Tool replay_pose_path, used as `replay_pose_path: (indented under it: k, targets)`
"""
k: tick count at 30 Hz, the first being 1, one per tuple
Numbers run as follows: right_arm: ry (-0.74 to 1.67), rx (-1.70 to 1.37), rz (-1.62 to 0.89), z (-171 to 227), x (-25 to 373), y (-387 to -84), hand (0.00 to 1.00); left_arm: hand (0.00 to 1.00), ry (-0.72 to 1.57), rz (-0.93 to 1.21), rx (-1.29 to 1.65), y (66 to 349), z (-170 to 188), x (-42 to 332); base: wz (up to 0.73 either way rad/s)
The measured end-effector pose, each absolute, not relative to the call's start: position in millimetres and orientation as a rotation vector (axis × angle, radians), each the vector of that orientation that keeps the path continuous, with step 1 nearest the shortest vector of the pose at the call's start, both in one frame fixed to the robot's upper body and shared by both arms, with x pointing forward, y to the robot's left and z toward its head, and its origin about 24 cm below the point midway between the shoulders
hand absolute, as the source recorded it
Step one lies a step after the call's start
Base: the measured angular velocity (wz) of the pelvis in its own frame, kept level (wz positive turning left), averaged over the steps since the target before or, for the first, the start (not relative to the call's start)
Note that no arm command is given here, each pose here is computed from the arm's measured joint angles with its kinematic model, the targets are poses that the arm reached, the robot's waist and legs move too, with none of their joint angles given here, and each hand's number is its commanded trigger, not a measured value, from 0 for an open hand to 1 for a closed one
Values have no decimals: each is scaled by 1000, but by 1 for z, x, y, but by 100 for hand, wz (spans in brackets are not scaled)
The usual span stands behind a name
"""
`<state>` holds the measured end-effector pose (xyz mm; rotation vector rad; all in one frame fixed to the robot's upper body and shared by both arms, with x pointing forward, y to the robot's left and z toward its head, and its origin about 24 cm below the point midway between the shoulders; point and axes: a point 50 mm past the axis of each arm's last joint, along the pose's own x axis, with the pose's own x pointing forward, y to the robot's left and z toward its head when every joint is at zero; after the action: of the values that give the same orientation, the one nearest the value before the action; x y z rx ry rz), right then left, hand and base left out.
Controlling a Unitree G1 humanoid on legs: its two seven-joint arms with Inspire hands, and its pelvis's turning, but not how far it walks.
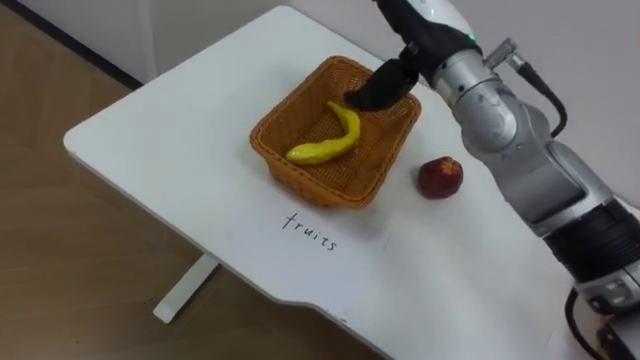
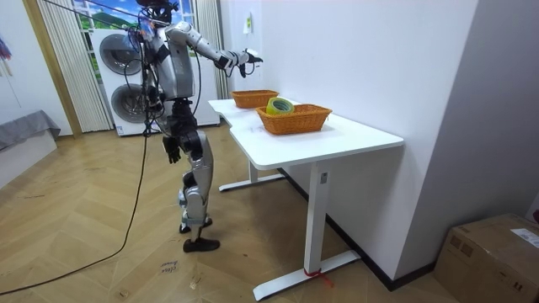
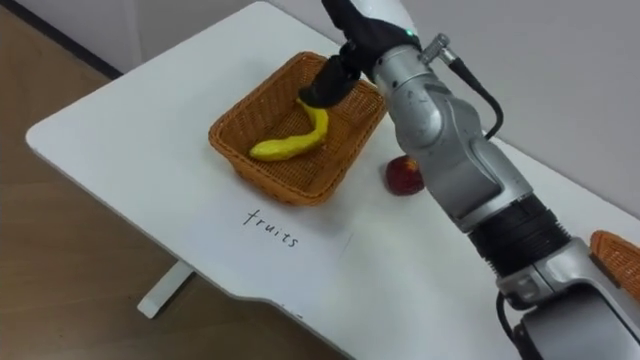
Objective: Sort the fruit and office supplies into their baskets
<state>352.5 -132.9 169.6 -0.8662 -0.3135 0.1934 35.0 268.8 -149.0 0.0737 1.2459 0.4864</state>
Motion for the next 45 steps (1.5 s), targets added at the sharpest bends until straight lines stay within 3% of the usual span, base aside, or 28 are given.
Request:
replay_pose_path:
  k: [11, 31, 45]
  targets:
    - [-252, -722, 62, 156, 350, -166, 0, 0, 1240, 485, 58, 260, -152, 36, -8]
    - [-166, -484, 59, 136, 344, -169, 0, 0, 1195, 420, 16, 244, -153, 56, -2]
    - [-27, -354, 34, 108, 348, -179, 0, 0, 1232, 414, 26, 241, -155, 42, 0]
